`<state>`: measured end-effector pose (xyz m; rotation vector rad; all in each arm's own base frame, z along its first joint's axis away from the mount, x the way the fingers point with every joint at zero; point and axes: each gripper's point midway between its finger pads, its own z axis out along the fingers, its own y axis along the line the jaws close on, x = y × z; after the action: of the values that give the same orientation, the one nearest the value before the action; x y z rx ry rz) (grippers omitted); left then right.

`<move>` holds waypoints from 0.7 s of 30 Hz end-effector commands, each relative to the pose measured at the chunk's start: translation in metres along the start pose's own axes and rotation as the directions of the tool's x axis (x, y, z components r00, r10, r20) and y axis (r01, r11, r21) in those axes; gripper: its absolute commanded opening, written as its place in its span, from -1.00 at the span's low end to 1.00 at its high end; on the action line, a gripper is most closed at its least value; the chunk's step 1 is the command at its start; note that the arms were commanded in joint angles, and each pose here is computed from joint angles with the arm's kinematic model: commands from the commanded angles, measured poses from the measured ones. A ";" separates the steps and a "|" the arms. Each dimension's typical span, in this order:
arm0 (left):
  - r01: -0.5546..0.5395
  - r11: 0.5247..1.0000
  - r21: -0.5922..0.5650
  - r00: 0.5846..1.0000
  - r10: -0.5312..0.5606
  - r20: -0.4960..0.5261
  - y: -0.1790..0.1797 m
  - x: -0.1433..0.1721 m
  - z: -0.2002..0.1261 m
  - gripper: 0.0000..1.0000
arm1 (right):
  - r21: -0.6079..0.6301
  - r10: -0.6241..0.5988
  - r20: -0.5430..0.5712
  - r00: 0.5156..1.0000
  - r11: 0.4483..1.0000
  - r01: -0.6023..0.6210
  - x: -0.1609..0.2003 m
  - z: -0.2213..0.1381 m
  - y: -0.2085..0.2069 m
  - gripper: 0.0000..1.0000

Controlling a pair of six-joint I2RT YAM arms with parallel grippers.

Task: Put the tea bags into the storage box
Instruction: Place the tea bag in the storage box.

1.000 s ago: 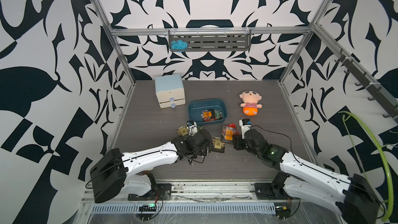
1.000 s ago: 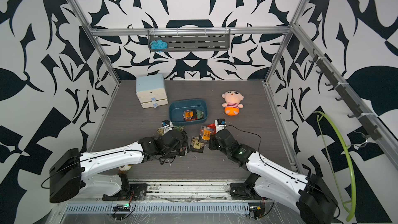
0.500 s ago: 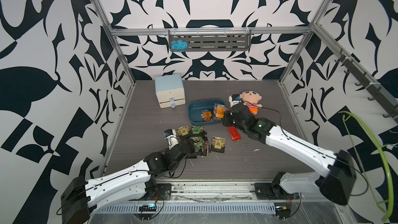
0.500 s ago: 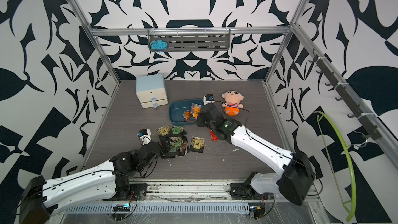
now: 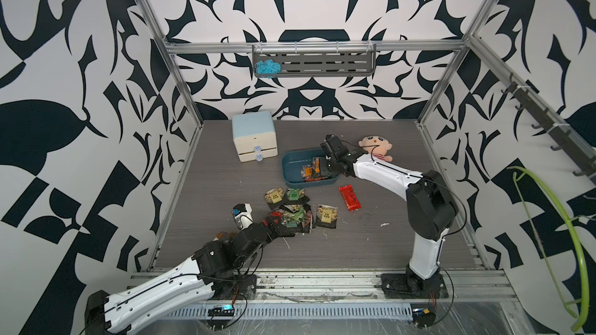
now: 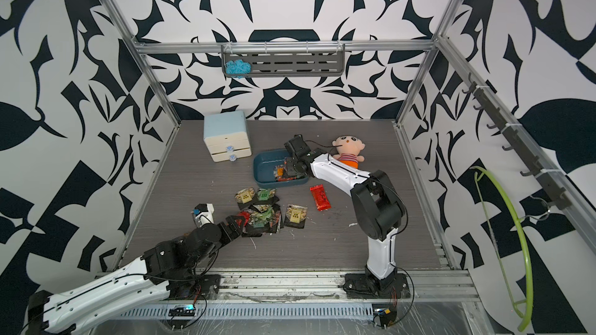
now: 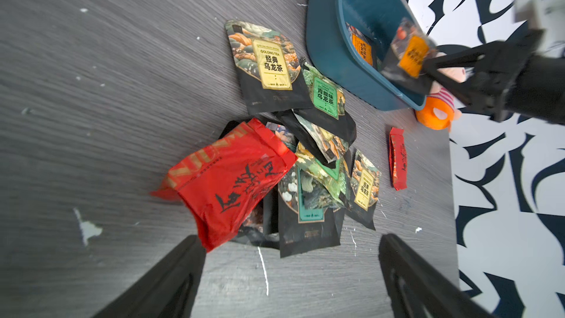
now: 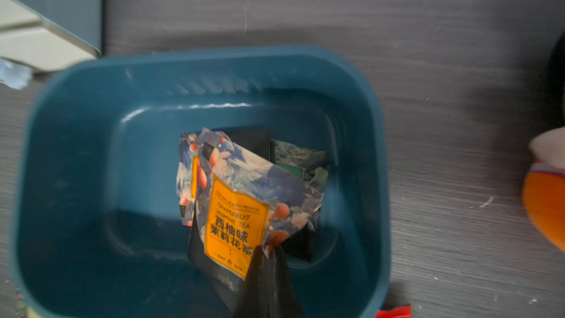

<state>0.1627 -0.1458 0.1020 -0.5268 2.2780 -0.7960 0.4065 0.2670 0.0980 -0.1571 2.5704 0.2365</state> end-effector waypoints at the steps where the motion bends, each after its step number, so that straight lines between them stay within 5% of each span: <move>1: 0.007 1.000 -0.025 1.000 -0.008 -0.023 0.016 0.007 0.000 0.90 | -0.026 -0.025 0.018 1.000 0.999 0.026 -0.015 -0.013 0.013 -1.00; 5: 0.010 1.000 -0.012 1.000 -0.010 -0.012 0.016 0.005 -0.002 0.89 | 0.004 -0.025 0.027 0.999 1.000 0.025 -0.017 -0.015 0.007 -0.79; 11: 0.007 1.000 0.024 1.000 -0.007 0.013 0.004 -0.001 -0.002 0.89 | 0.048 -0.027 0.081 0.996 0.999 0.023 -0.022 -0.041 -0.007 -0.18; 21: -0.039 0.999 0.030 0.996 0.036 0.076 -0.043 -0.016 0.014 0.89 | 0.036 -0.044 0.235 0.971 0.999 0.036 -0.001 -0.145 -0.044 -0.14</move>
<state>0.1741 -0.1577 0.0997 -0.4988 2.2827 -0.7286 0.3570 0.2132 0.1947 -0.1497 2.3857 0.2097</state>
